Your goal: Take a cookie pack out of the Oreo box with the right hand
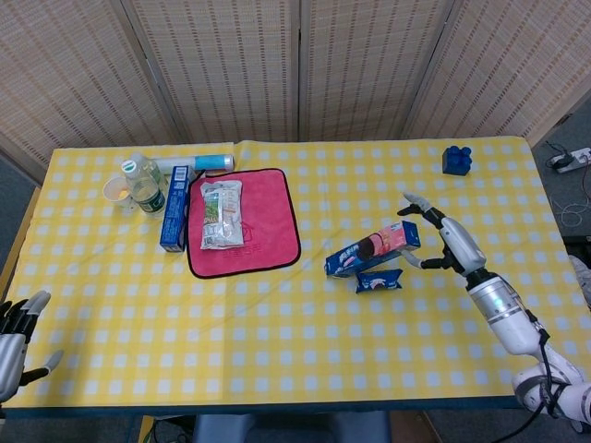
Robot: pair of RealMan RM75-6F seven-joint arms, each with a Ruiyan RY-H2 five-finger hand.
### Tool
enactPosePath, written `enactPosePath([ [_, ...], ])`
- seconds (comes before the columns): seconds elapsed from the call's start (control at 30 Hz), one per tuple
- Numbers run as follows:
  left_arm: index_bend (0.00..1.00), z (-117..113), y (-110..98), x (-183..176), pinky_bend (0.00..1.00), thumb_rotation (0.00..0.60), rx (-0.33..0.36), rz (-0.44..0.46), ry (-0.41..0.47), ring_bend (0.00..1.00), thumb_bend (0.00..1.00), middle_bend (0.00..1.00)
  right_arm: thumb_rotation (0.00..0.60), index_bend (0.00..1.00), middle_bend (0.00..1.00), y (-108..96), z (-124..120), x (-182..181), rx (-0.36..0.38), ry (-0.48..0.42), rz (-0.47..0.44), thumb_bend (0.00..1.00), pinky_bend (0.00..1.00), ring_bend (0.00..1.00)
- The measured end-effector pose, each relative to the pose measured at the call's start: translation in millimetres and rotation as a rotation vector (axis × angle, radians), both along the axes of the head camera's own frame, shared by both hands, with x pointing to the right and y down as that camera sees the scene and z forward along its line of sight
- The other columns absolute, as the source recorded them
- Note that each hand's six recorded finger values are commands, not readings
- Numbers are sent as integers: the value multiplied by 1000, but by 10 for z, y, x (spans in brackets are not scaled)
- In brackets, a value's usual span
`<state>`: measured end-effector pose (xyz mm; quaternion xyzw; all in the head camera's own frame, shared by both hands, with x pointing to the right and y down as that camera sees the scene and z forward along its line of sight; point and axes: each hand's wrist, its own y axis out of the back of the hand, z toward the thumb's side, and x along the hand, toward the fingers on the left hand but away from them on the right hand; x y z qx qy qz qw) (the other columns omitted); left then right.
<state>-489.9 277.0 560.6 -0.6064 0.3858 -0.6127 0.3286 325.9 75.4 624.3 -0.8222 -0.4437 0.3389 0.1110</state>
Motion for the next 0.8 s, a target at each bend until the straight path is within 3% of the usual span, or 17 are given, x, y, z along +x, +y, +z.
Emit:
enactPosePath([
  [0.27, 55, -3, -7, 15, 0, 600, -1, 4, 0, 93, 262, 94, 600, 39, 213, 36, -72, 370, 11, 59, 71, 270, 102, 89],
  [0.43, 55, -22, -17, -6, 0, 600, 3, 0, -7, 93, 262, 93, 600, 39, 225, 66, -135, 483, 35, 109, 69, 270, 103, 89],
  [0.53, 55, -31, -27, -20, 0, 600, 6, -3, -11, 93, 262, 93, 600, 65, 249, 111, -187, 560, 71, 182, 50, 278, 107, 92],
  [0.7, 55, -23, -44, -5, 0, 600, 7, 3, -9, 93, 262, 94, 600, 206, 319, 278, -323, 759, 126, 325, 39, 301, 168, 160],
  [0.8, 55, -15, -53, 10, 0, 600, 7, 9, -9, 93, 262, 93, 600, 220, 342, 412, -429, 890, 165, 402, 43, 301, 183, 184],
])
